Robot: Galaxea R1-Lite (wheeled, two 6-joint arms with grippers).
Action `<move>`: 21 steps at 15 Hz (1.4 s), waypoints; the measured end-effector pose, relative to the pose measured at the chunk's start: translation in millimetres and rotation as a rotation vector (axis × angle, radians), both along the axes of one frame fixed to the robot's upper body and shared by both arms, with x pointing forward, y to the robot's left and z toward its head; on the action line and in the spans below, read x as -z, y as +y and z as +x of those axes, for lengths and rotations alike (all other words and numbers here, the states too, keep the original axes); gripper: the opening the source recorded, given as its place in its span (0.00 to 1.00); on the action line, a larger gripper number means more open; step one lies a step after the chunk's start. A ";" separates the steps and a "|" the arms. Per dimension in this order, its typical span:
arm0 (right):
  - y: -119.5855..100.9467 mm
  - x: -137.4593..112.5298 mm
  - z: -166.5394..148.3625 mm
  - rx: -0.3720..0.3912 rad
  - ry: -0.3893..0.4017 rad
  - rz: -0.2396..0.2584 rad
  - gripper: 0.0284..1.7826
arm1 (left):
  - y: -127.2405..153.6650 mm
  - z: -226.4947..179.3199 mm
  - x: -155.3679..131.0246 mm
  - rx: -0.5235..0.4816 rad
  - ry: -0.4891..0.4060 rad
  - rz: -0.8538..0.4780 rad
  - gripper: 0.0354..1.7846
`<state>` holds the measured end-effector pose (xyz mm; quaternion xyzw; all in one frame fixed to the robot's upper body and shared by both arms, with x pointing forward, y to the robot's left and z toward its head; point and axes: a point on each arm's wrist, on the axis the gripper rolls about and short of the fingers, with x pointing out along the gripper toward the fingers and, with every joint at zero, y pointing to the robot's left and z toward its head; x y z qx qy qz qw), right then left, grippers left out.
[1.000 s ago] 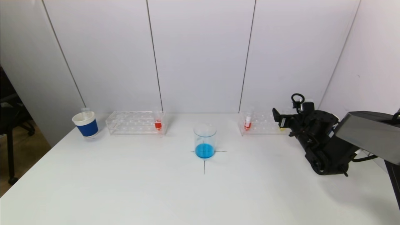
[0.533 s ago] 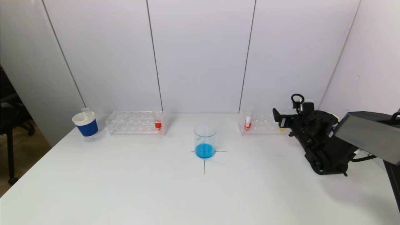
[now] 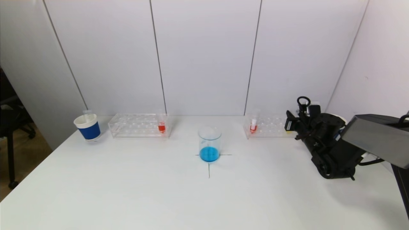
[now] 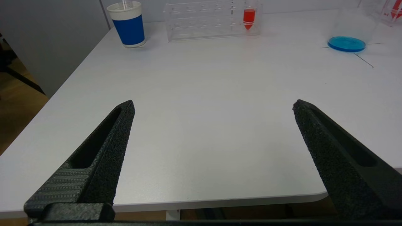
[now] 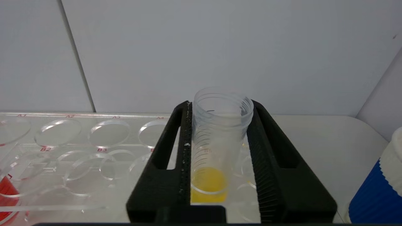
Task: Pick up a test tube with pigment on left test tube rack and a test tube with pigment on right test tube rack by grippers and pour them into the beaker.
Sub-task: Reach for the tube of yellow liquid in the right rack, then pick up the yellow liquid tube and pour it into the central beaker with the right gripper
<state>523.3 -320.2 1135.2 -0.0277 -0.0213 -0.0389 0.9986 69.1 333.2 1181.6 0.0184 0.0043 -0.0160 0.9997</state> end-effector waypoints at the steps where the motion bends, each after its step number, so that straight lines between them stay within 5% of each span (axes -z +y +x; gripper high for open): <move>1: -0.4 0.2 0.0 0.000 0.000 0.001 0.26 | 0.0 0.0 0.0 0.000 0.000 0.000 0.99; 21: -2.9 -22.2 -6.8 0.007 -0.031 -0.010 0.25 | 0.0 0.0 0.0 0.000 0.000 0.000 0.99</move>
